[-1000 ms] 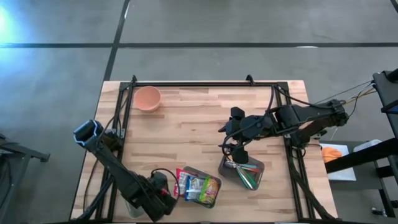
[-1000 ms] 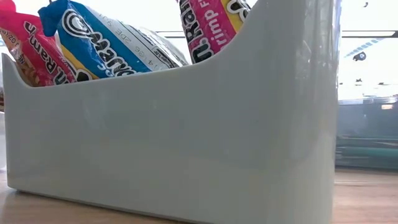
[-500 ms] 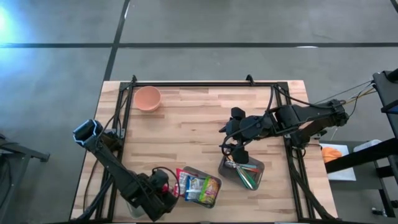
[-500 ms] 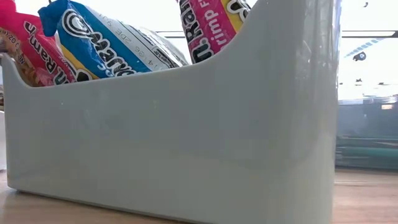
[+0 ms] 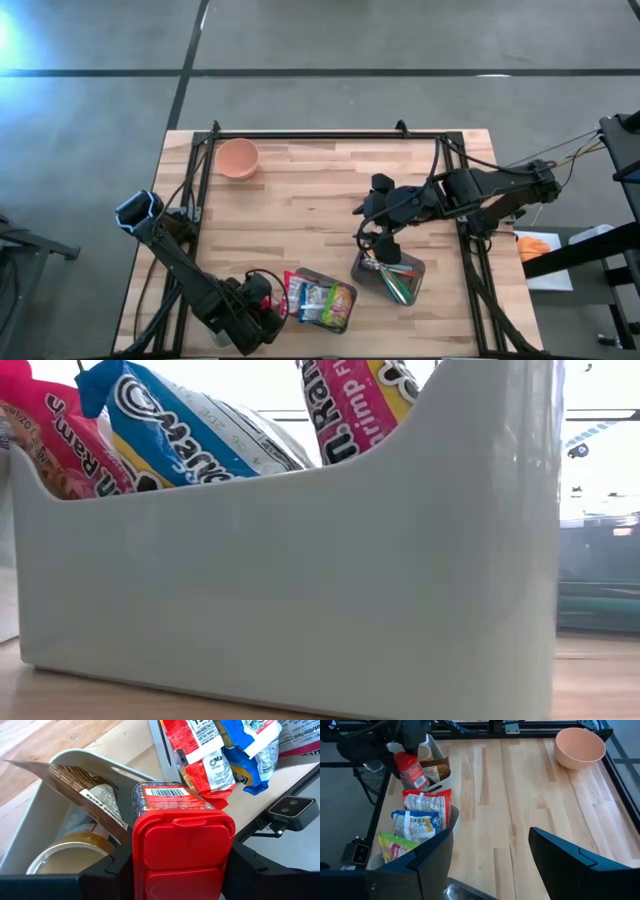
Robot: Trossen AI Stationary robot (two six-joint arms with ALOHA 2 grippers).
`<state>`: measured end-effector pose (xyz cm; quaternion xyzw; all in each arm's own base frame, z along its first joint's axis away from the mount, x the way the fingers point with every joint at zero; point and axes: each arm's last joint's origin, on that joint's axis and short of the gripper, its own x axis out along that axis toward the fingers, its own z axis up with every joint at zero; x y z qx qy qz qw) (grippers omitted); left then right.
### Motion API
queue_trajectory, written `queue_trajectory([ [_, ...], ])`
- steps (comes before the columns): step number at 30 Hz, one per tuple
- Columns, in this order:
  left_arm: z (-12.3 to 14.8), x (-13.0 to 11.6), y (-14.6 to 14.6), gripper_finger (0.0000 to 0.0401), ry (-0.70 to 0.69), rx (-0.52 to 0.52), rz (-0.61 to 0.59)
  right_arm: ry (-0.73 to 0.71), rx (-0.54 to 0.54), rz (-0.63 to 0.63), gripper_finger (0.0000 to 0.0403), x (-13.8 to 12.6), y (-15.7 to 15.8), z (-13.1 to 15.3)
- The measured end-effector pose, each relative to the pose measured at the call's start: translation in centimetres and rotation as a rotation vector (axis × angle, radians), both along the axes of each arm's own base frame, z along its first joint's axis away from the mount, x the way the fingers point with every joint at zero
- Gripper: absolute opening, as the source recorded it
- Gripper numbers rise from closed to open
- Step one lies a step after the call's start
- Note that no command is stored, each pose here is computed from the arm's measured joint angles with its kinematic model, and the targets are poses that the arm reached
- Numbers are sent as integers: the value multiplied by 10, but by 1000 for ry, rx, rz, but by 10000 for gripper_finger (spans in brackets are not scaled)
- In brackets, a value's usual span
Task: Pick & Place Food Item
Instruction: Put the red seasoning into the left gray bin
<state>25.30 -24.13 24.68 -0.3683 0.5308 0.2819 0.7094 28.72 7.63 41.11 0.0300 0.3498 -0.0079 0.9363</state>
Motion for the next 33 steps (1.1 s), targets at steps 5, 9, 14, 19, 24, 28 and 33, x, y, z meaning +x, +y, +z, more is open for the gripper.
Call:
queue_trajectory([
  [5,-1,-1,-1,202,12,-6,-26,1,4,1,256,0,0,0],
  [9,-2,-1,-1,202,15,-18,-33,2,5,0,256,0,0,-1],
  [14,-3,-2,-3,202,26,-25,-62,3,8,-3,256,0,0,-1],
  [19,-3,-2,-4,202,33,-31,-70,3,7,-3,256,0,0,-1],
  [24,-3,-3,-4,202,32,-27,-79,3,7,-3,256,0,0,-1],
  [28,-4,-3,-5,202,-3,12,-89,3,7,-3,256,0,0,-1],
  [33,-6,-1,-5,202,-10,38,-125,3,7,-3,256,0,0,-1],
])
